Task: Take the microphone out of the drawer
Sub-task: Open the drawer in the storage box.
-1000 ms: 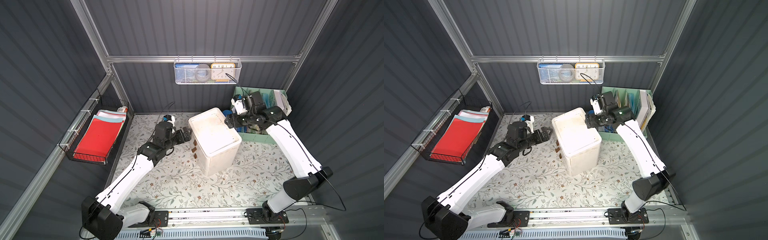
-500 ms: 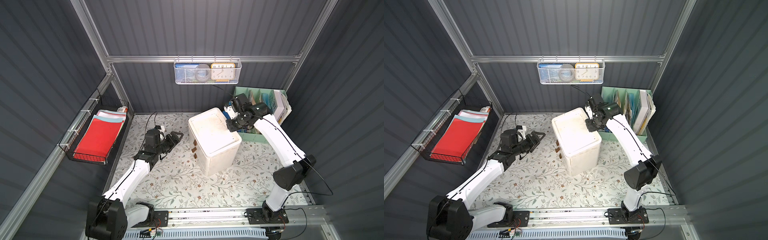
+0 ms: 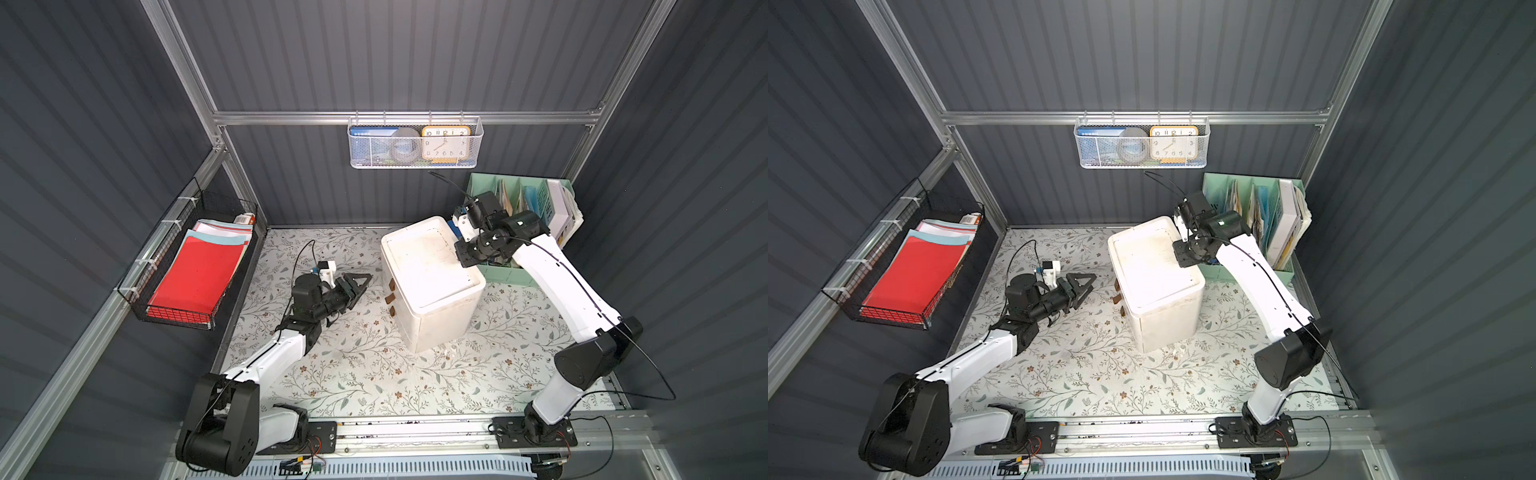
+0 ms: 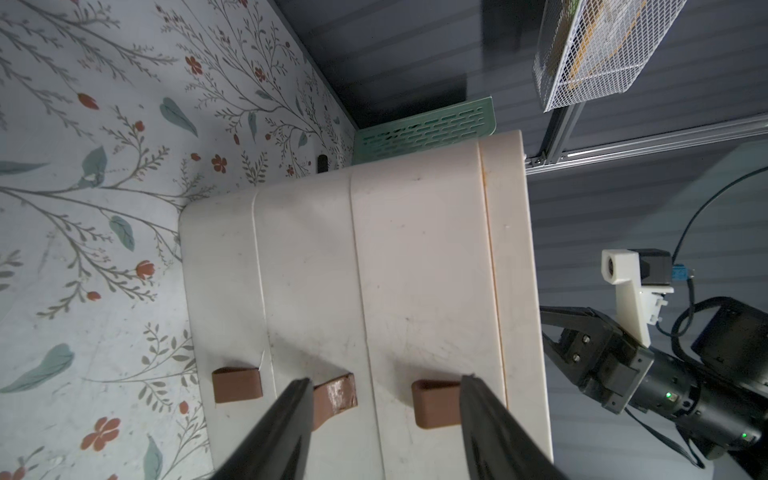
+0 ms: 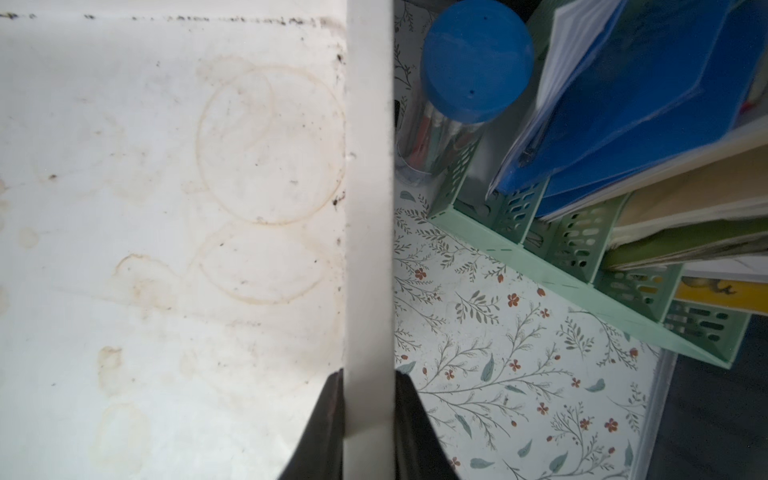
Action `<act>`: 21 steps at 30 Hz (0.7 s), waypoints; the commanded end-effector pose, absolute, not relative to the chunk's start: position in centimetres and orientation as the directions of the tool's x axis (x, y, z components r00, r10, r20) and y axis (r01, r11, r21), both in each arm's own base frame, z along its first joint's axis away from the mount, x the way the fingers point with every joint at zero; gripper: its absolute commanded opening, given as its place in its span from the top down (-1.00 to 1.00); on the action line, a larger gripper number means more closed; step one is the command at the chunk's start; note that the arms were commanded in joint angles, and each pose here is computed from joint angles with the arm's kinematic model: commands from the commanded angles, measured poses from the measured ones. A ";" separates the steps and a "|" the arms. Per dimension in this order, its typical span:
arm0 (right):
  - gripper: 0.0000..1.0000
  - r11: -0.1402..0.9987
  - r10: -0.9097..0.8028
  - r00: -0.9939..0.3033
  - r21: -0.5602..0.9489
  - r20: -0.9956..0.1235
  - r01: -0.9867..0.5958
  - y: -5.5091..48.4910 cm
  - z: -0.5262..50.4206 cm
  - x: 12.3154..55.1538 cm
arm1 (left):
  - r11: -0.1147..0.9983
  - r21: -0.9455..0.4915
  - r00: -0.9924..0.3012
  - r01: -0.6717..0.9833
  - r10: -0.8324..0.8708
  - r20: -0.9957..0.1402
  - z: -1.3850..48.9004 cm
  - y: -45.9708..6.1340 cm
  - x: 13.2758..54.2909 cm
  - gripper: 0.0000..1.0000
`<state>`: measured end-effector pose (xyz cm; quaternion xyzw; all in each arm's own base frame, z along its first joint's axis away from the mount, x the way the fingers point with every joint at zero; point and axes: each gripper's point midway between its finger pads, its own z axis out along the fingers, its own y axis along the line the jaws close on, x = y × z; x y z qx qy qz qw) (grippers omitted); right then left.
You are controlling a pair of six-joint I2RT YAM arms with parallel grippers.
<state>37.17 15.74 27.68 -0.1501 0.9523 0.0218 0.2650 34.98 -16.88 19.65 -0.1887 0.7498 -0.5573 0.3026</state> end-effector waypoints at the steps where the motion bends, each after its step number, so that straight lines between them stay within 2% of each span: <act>1: 0.95 0.970 -0.240 -0.818 -0.088 -0.523 -0.228 13.4 29.8 35.1 | 0.167 -0.975 -0.736 0.147 -0.640 -0.221 22.3 -17.2 35.1 -0.20; 8: 0.95 0.976 -0.217 -0.835 -0.106 -0.506 -0.190 12.3 29.7 34.3 | -0.003 -0.985 -0.742 0.171 -0.658 -0.127 23.2 -18.1 35.2 -0.17; 15: 0.96 0.978 -0.208 -0.844 -0.101 -0.493 -0.182 12.4 28.7 34.2 | -0.184 -0.972 -0.809 0.149 -0.587 -0.013 24.1 -22.0 35.2 -0.03; 21: 0.96 0.980 -0.199 -0.846 -0.086 -0.494 -0.181 12.5 28.5 33.9 | -0.200 -0.971 -0.813 0.131 -0.583 0.010 23.5 -22.4 35.0 -0.02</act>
